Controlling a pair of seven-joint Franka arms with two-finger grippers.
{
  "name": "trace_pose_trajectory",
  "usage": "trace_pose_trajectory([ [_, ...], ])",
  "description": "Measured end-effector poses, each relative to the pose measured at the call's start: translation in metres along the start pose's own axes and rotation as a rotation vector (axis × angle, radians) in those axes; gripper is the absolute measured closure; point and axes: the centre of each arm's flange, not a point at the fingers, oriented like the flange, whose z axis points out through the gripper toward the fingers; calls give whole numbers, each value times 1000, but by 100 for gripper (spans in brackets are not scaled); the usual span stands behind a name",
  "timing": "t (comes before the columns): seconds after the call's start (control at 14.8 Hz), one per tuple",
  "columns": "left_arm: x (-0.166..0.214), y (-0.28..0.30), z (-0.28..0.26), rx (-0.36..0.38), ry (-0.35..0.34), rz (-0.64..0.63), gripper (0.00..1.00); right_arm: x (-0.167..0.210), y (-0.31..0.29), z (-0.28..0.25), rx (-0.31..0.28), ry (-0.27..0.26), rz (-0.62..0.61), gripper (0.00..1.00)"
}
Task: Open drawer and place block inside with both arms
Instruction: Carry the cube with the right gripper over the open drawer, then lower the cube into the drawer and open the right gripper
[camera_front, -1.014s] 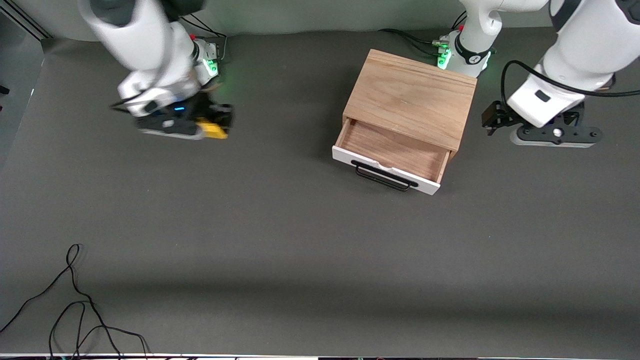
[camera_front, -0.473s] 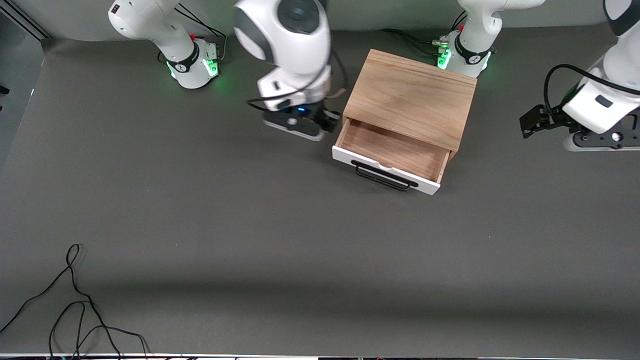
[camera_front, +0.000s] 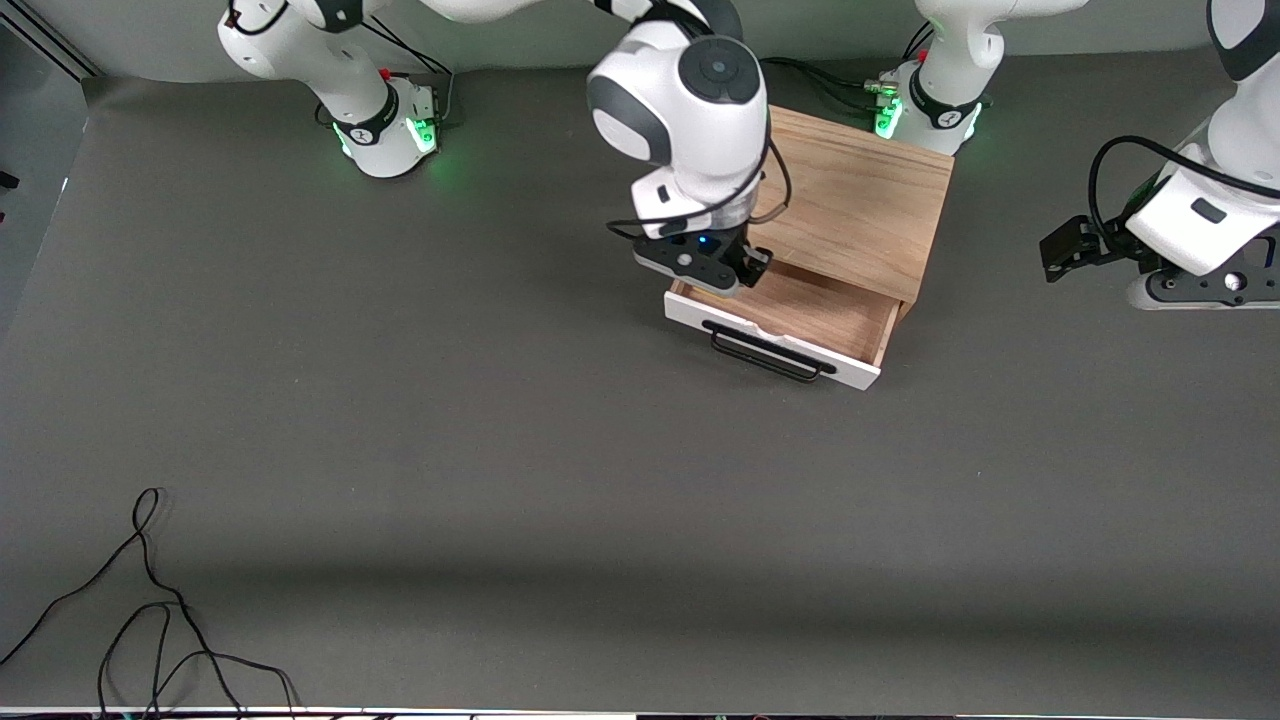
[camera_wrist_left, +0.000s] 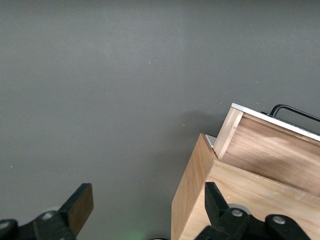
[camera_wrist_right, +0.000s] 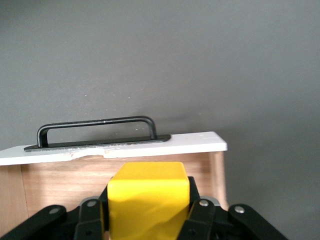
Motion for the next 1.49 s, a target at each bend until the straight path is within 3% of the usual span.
trace_pose_trajectory([
  [0.61,1,-17,-21,-2,9,-14,0,-23,-7,54,-42,-6,-23,45],
  [1.49,-4,-7,-26,4,-10,156,0,-27,-7,99,-79,-4,-26,42],
])
